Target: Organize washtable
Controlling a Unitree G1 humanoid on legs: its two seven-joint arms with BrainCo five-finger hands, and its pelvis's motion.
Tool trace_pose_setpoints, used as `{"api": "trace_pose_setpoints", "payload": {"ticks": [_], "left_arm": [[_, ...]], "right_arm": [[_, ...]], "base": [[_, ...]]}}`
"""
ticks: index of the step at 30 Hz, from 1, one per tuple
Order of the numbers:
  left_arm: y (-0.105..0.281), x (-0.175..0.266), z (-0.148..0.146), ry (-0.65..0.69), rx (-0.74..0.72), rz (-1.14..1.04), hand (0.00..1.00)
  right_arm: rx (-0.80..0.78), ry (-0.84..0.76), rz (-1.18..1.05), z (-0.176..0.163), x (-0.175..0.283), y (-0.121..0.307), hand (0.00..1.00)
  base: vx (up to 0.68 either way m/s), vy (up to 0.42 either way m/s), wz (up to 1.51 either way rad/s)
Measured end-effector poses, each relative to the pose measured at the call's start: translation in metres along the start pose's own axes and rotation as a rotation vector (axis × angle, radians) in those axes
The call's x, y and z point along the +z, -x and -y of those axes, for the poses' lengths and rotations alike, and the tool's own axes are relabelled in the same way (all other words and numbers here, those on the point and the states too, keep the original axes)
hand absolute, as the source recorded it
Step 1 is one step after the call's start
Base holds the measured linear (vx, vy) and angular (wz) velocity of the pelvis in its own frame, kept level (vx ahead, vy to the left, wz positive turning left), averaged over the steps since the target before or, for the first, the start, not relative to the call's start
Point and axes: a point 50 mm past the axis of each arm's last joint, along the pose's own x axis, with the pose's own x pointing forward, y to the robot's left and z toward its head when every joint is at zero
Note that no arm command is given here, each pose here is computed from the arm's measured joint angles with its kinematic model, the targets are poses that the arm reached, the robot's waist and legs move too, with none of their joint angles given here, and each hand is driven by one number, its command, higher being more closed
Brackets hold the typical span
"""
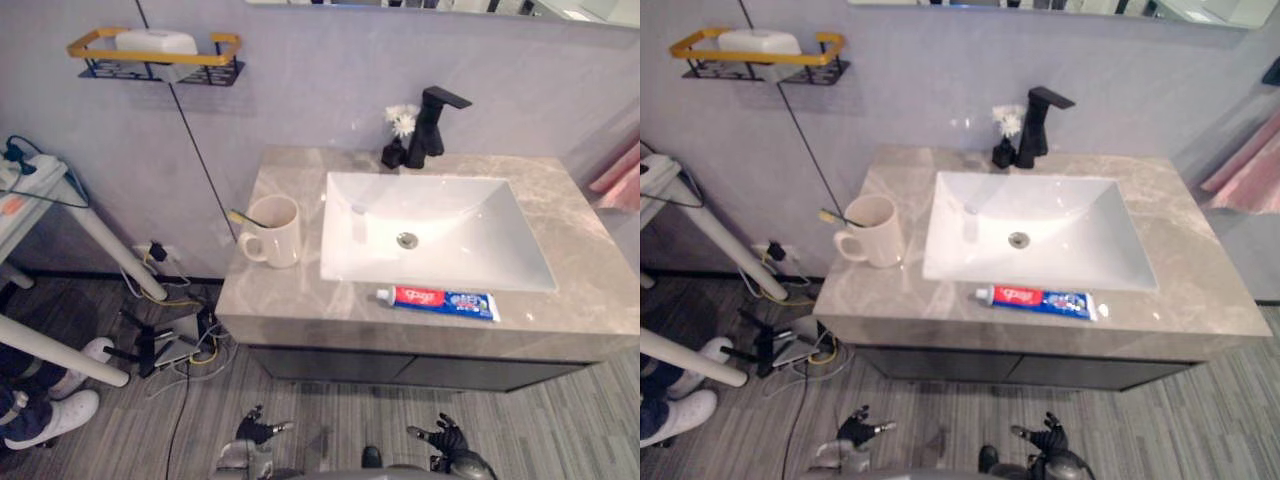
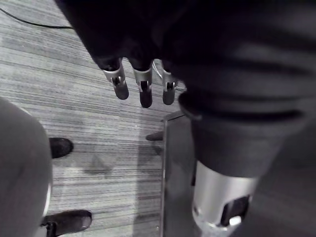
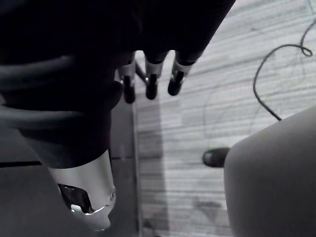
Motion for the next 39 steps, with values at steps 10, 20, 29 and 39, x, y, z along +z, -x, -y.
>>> {"api": "trace_pose_setpoints", "payload": {"ticks": [10, 20, 29, 39], "left_arm": [[0.002, -0.007, -0.007, -0.006, 0.015, -0.017, 0.0], [0.002, -0.006, -0.003, -0.042, -0.003, -0.011, 0.0], [0.002, -0.005, -0.002, -0.064, -0.009, -0.005, 0.0], [0.005, -0.012, -0.012, -0.062, 0.011, -0.005, 0.0]], "right_arm": [[-0.01, 0.001, -0.013, 0.005, -0.003, 0.0, 0.0], [-0.018, -0.134, -0.035, 0.011, -0.012, 0.002, 0.0], [-0.158, -0.241, -0.046, 0.05, -0.029, 0.01, 0.0], [-0.526, -0.18, 0.345, 0.184, 0.055, 0.043, 0.0]], "base": [[-0.02, 0.005, -0.01], [-0.04, -0.016, 0.05], [-0.05, -0.028, -0.09], [0.02, -0.034, -0.18]]}}
